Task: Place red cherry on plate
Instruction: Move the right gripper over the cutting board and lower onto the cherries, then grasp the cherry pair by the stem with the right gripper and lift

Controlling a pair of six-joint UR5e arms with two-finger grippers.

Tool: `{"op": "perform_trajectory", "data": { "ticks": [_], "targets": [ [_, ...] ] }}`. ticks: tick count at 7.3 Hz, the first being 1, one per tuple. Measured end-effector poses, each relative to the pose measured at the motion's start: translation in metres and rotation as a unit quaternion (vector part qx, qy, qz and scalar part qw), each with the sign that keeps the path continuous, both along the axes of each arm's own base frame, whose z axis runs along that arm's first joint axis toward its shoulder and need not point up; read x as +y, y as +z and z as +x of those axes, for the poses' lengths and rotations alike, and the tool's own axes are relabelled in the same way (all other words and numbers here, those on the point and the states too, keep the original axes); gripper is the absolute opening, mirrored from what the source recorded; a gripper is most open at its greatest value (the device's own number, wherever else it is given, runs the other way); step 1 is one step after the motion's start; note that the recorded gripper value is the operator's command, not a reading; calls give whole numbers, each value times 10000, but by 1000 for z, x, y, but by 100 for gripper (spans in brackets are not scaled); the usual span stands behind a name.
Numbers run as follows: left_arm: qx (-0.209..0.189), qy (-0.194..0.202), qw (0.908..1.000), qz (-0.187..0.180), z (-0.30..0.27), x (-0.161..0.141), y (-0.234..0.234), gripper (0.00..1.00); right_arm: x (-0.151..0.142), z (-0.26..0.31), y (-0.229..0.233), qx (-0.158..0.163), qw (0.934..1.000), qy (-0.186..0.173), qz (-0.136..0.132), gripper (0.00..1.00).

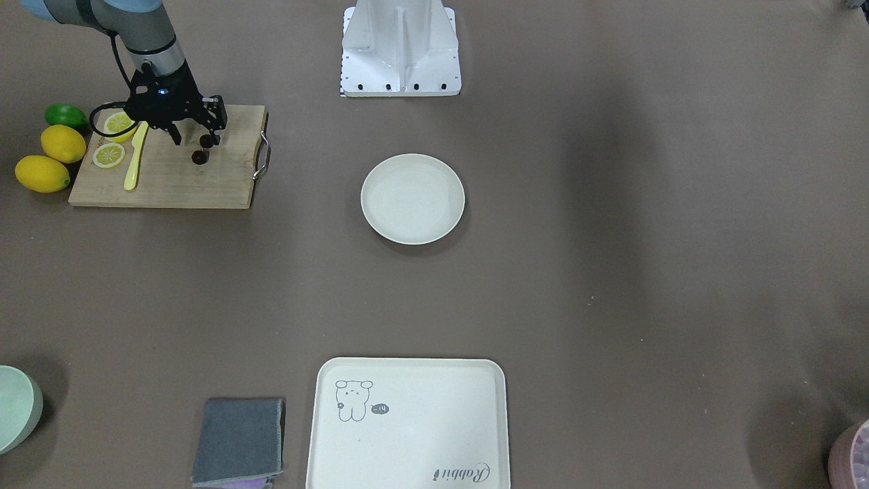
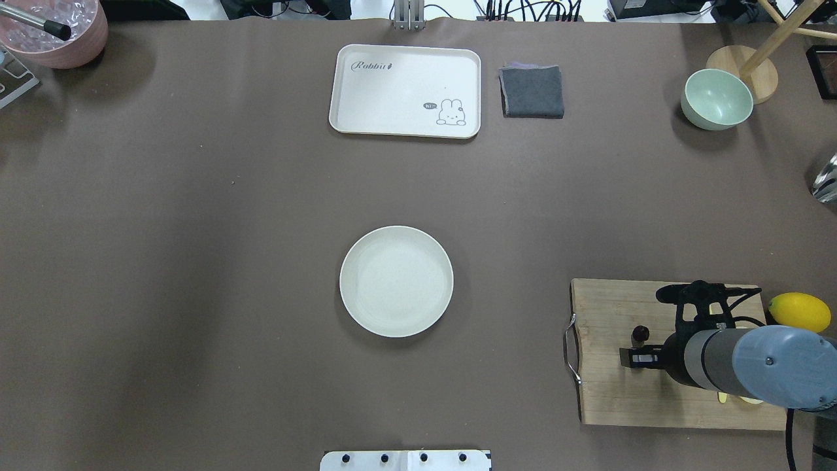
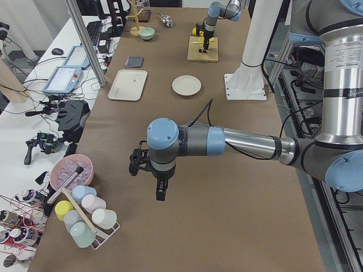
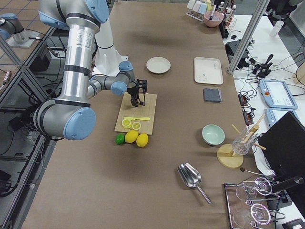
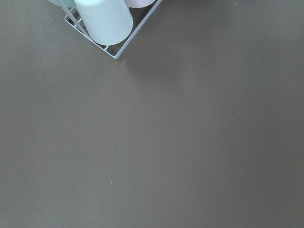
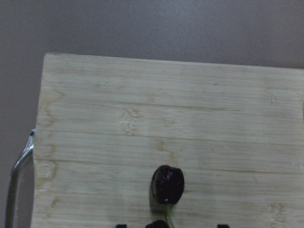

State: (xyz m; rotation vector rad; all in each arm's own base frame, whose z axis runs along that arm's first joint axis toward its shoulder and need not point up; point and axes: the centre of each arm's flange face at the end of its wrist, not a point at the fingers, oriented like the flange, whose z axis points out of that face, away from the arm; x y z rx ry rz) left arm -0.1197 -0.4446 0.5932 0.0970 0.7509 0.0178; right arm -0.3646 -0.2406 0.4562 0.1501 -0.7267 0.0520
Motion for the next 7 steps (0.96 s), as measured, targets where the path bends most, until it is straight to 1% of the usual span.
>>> {"op": "perform_trajectory", "data": {
  "ticks": [2,3,5,6,7],
  "targets": [
    [-4,-8,10000,7,0,-2,-1,98,9,-7,0,24,9999,62,80,12],
    [-5,-13,10000,13,0,-4,-3,98,14,-11,0,41,9999,70,133,6],
    [-10,-16,10000,23,-1,-5,-4,98,20,-15,1,79,9997,58,231,0],
    [-9,-16,10000,15,-1,-5,-4,98,21,-16,-1,90,9996,32,266,0],
    [-9,-16,10000,14,-1,-5,-4,98,21,-12,-10,14,9996,17,268,0]
  ]
}}
